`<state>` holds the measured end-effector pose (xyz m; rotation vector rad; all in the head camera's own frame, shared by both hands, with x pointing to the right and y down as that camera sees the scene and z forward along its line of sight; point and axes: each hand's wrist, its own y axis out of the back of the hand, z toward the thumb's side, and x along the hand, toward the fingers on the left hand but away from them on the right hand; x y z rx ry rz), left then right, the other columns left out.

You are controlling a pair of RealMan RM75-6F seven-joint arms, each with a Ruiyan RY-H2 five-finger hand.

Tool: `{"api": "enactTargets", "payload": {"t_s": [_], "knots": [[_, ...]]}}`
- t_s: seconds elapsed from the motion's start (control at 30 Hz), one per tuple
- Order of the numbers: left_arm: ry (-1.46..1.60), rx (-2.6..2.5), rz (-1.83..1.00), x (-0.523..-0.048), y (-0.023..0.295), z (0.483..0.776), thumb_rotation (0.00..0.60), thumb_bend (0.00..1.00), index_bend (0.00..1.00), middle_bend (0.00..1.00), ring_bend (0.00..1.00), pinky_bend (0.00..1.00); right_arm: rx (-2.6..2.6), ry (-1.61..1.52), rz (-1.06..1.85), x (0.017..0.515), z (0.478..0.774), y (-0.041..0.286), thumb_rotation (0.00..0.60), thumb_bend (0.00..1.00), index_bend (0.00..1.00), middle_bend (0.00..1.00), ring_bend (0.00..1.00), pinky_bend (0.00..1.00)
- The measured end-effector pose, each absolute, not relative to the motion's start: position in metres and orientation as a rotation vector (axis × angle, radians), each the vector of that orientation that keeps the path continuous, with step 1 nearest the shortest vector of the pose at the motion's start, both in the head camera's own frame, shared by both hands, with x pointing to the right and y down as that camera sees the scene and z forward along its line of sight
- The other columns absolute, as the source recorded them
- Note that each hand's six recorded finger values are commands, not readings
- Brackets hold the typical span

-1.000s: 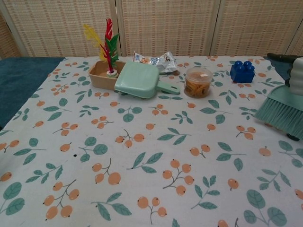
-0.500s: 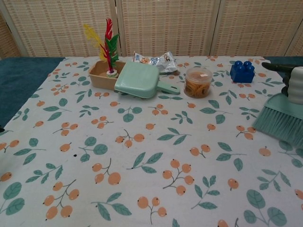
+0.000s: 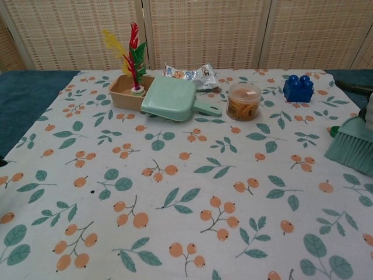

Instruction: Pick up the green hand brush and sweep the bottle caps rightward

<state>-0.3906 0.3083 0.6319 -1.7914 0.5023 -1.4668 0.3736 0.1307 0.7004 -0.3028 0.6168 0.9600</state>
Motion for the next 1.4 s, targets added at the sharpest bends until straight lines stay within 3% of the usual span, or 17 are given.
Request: {"api": "enactTargets", "payload": {"t_s": [0.47, 0.8, 1.0, 1.23, 1.4], "knots": [[0.491, -1.761, -1.505, -0.394, 0.307, 0.639, 0.6, 0.36, 0.0, 0.0, 0.0, 0.14, -0.215, 0.615, 1.006, 0.38, 0.714, 0.097, 0.6, 0.53, 0.99, 0.78, 0.52, 0.0], [0.509, -1.78, -1.475, -0.391, 0.308, 0.631, 0.6, 0.36, 0.0, 0.0, 0.0, 0.14, -0.424, 0.3, 1.034, 0.367, 0.676, 0.087, 0.6, 0.53, 0.99, 0.78, 0.52, 0.0], [0.514, -1.799, -1.455, -0.389, 0.308, 0.628, 0.6, 0.36, 0.0, 0.0, 0.0, 0.14, -0.726, -0.011, 1.102, 0.343, 0.653, 0.107, 0.6, 0.53, 0.99, 0.79, 0.52, 0.0], [0.525, -1.814, -1.429, -0.386, 0.309, 0.622, 0.6, 0.36, 0.0, 0.0, 0.0, 0.14, -1.079, -0.252, 1.173, 0.306, 0.627, 0.152, 0.6, 0.53, 0.99, 0.79, 0.52, 0.0], [0.522, -1.821, -1.426, -0.388, 0.311, 0.621, 0.6, 0.36, 0.0, 0.0, 0.0, 0.14, -1.258, -0.375, 1.302, 0.309, 0.627, 0.184, 0.6, 0.53, 0.99, 0.79, 0.52, 0.0]]}}
